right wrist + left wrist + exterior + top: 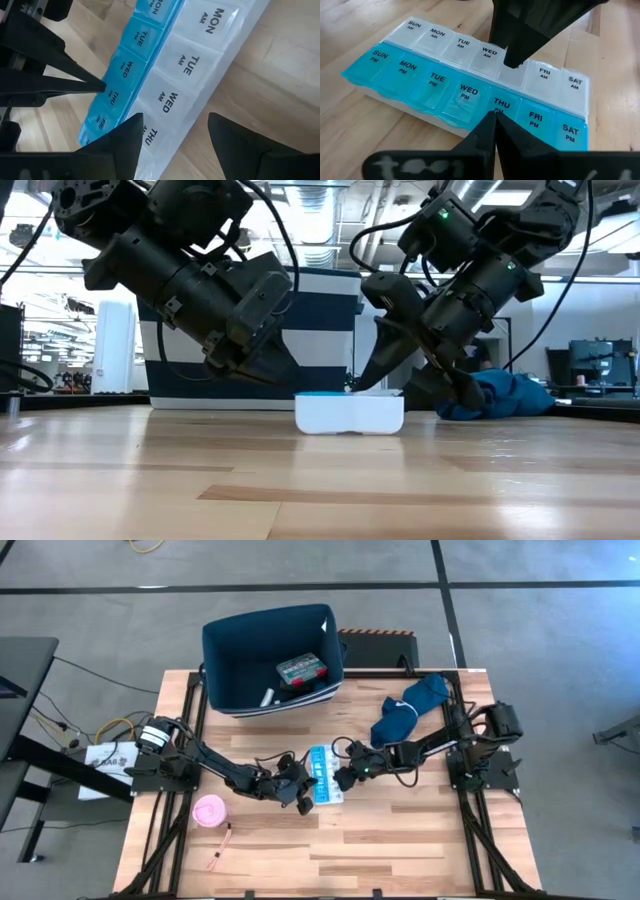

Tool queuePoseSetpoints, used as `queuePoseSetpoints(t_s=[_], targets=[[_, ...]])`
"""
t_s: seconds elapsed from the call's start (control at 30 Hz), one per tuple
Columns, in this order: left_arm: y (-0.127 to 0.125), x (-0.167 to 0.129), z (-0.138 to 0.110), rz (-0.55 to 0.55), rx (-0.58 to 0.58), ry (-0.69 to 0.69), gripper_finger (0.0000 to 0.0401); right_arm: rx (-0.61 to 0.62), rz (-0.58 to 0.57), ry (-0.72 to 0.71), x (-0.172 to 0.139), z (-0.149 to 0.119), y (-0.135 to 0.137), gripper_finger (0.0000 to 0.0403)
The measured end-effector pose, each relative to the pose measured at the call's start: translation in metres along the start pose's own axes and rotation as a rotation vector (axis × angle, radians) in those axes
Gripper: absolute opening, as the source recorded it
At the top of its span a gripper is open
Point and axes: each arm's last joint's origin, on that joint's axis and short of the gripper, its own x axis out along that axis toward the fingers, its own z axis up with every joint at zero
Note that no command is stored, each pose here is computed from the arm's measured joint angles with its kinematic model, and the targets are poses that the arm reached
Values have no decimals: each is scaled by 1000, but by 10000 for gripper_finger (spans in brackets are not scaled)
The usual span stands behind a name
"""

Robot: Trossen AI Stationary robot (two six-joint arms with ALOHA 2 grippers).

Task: Pick & place medical supplies in basket/bin
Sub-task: Put the blue pill organizer into the blue bin

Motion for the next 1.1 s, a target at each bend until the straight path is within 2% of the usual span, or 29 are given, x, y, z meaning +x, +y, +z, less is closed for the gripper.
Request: queuePoseSetpoints(t_s=[0.2, 0.37, 0.7, 0.8, 0.97, 1.1], targets=[[1, 0, -1, 6, 1, 0, 0, 14, 40, -20, 0, -1, 5, 216], [1, 0, -1, 7, 2, 1, 0, -31, 46, -22, 0, -4, 7, 216], [1, 0, -1, 7, 4, 2, 0, 34, 29, -107, 0, 8, 3, 216], [1, -1, -2, 8, 7, 6, 0, 62, 85, -77, 0, 14, 3, 216], [-3, -3, -5, 7, 24, 3, 0, 87, 107, -52, 0, 15, 3, 216], [-6, -4, -8, 4, 36, 6, 0, 117, 143, 64, -1, 10, 7, 216]])
